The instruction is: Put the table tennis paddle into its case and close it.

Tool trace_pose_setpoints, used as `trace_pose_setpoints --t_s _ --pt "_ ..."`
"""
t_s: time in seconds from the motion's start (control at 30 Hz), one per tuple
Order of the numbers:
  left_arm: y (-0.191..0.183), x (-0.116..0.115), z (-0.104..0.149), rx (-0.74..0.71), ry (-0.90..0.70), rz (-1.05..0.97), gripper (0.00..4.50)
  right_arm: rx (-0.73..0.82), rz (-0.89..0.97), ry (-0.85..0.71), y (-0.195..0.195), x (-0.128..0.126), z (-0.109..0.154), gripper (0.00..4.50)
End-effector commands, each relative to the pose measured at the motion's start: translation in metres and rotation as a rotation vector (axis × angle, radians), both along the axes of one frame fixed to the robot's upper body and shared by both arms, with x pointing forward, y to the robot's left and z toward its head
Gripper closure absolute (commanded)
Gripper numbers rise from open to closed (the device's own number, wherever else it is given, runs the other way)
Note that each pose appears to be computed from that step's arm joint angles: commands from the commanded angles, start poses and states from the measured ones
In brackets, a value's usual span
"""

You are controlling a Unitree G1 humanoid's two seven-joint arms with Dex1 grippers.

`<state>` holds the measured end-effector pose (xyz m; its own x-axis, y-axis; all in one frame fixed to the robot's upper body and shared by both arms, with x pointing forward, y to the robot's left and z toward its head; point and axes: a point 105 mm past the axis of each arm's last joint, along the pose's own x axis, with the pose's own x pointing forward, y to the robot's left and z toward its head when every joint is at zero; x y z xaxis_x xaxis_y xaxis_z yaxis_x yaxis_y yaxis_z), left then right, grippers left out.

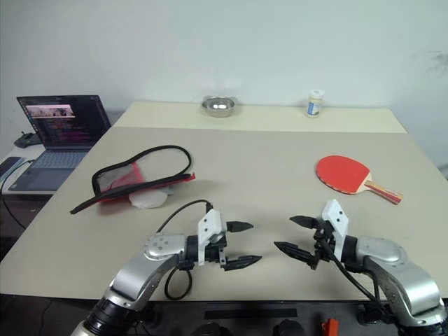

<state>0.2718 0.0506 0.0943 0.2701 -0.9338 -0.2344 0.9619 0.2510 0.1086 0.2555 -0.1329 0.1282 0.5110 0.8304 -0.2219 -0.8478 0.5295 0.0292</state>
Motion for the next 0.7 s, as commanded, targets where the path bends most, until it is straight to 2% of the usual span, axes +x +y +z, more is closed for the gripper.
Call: trace_pose_setpoints --t_s 0.03,0.43,0.63,0.7 --pt "0.001 0.007 0.009 -0.016 -0.042 0.006 0.0 0.004 0.004 -0.045 -0.001 -0.005 0.016 0.05" --pt "0.022 0.012 0.015 -0.021 -0.068 0.136 0.0 0.047 0.053 -0.064 0.018 0.006 0.019 0.05" --pt "0.054 0.003 0.016 0.021 -0.061 0.191 0.0 0.051 0.086 -0.096 0.027 0.012 0.026 0.05" --pt "0.053 -0.002 0.022 0.008 -0.053 0.169 0.0 0.053 0.091 -0.104 0.024 0.01 0.032 0.05"
